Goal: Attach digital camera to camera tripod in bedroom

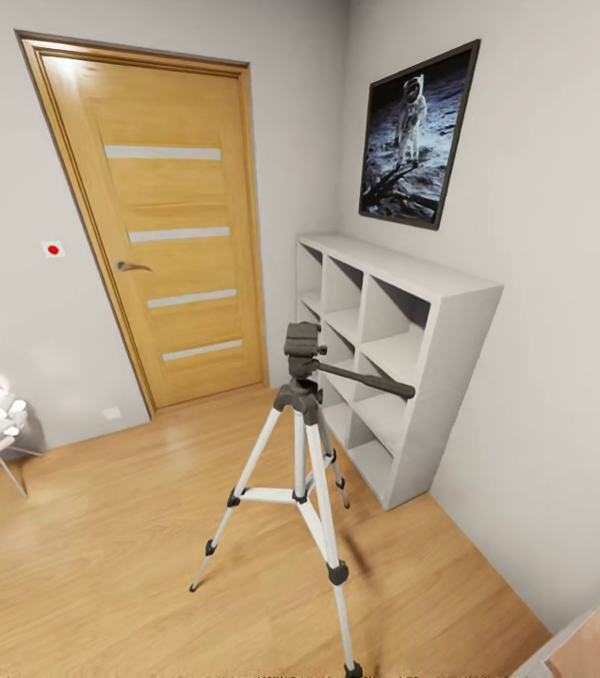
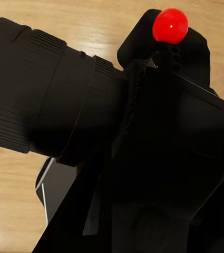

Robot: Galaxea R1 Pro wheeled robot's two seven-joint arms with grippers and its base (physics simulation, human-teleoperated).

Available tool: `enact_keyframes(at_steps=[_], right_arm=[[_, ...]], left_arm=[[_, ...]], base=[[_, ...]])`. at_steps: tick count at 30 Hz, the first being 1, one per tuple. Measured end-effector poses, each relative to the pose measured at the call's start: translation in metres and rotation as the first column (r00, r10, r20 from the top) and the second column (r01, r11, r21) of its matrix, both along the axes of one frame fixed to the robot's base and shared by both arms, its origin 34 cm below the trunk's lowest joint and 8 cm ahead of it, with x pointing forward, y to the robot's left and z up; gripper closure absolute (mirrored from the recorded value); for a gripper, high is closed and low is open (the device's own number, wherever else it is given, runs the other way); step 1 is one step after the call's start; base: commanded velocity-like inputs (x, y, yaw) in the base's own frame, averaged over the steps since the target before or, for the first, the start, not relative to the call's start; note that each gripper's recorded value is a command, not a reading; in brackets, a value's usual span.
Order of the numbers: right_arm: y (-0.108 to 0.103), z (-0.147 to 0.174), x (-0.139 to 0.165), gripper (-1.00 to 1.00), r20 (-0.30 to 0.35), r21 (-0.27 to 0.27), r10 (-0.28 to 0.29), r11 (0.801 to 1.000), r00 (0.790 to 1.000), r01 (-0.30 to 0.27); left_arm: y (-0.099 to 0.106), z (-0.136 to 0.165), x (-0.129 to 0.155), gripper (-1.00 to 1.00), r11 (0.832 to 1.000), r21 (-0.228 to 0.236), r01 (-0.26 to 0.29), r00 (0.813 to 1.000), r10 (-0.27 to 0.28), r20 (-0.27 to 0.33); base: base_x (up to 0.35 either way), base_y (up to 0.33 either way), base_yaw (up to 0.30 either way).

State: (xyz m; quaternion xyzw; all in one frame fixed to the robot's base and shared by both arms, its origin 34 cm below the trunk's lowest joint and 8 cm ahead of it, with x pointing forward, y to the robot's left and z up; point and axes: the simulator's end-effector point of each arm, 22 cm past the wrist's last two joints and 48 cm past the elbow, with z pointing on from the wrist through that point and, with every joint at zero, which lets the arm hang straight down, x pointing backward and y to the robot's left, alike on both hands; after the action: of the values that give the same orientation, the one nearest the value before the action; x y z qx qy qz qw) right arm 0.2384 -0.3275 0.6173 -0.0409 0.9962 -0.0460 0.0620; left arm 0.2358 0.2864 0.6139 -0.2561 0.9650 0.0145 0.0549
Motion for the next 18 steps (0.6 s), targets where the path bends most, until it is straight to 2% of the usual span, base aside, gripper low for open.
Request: enact_keyframes(at_steps=[18], right_arm=[[-0.001,-0.003,-0.011,-1.0,-0.027,-0.001,0.001,1.0,1.0,-0.001]], left_arm=[[0.0,-0.003,-0.011,1.0,1.0,0.0,0.0,1.0,0.0,-0.029]], base=[[0.0,0.0,0.0]])
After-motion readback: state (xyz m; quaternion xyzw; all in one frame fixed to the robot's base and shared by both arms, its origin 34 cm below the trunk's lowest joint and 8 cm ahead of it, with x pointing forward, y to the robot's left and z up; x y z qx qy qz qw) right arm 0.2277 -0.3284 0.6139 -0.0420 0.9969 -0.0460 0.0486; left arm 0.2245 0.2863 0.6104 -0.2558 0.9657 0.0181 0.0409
